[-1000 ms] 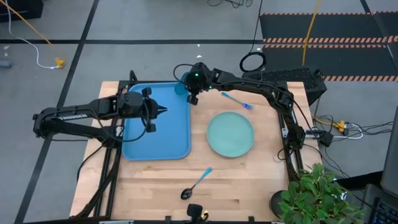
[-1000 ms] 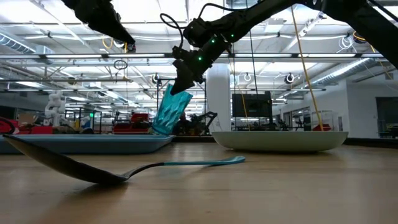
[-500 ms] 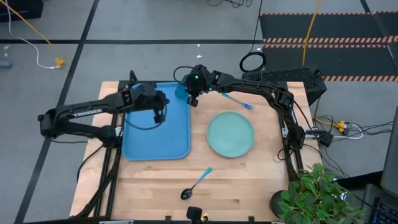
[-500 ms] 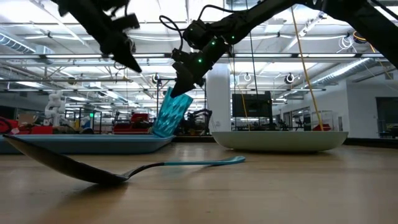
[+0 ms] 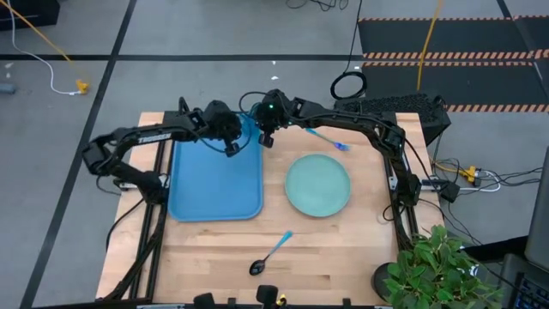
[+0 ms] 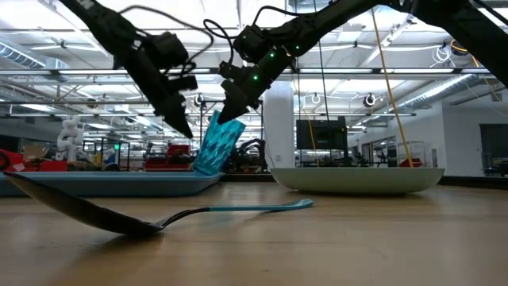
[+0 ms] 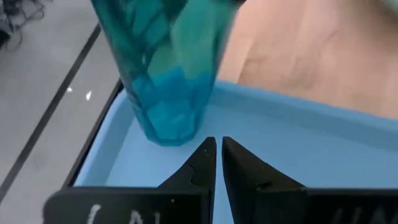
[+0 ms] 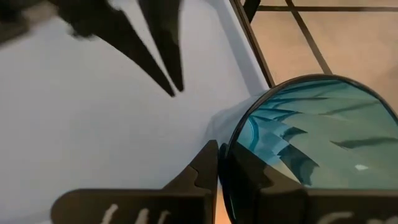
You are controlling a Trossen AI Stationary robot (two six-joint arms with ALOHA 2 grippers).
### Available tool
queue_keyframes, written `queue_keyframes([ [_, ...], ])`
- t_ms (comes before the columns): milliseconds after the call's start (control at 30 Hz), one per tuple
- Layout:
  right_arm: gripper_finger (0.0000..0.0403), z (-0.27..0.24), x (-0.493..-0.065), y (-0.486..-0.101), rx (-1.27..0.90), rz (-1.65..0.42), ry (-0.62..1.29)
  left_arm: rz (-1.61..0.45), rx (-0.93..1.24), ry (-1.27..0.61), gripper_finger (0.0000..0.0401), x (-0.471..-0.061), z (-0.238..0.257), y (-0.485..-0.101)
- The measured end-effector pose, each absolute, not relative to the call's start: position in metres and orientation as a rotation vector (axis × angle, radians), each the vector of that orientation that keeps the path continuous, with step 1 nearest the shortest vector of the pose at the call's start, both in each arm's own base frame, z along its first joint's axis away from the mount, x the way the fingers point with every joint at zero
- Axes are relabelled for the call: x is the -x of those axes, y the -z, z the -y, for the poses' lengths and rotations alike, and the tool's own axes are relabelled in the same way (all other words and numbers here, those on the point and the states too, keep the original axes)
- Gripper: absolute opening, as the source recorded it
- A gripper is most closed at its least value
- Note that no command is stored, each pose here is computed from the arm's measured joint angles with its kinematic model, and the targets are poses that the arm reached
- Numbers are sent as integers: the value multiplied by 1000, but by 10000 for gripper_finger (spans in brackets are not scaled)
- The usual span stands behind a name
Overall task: Pick and place plate/cup/fork/spoon on tray
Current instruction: Put the blue glass on the top right of the blue tray
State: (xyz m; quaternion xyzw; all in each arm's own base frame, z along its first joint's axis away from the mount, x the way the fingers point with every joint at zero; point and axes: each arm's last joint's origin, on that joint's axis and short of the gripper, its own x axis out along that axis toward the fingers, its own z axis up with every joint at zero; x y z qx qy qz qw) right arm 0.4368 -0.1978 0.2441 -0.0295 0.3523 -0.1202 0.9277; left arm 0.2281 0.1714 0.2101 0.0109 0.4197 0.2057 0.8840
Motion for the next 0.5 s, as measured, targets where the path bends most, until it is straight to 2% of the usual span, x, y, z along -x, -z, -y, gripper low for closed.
queue_keyframes([
  [233,15,198,-437,-244,91,-727,234,-936,-20,-417,31,-228,-192,-185],
  [367,15,197,-436,-243,106,-741,225,-930,-19,-361,31,-228,-196,-179],
  [500,15,197,-435,-242,110,-762,217,-902,18,-384,31,-227,-201,-177],
])
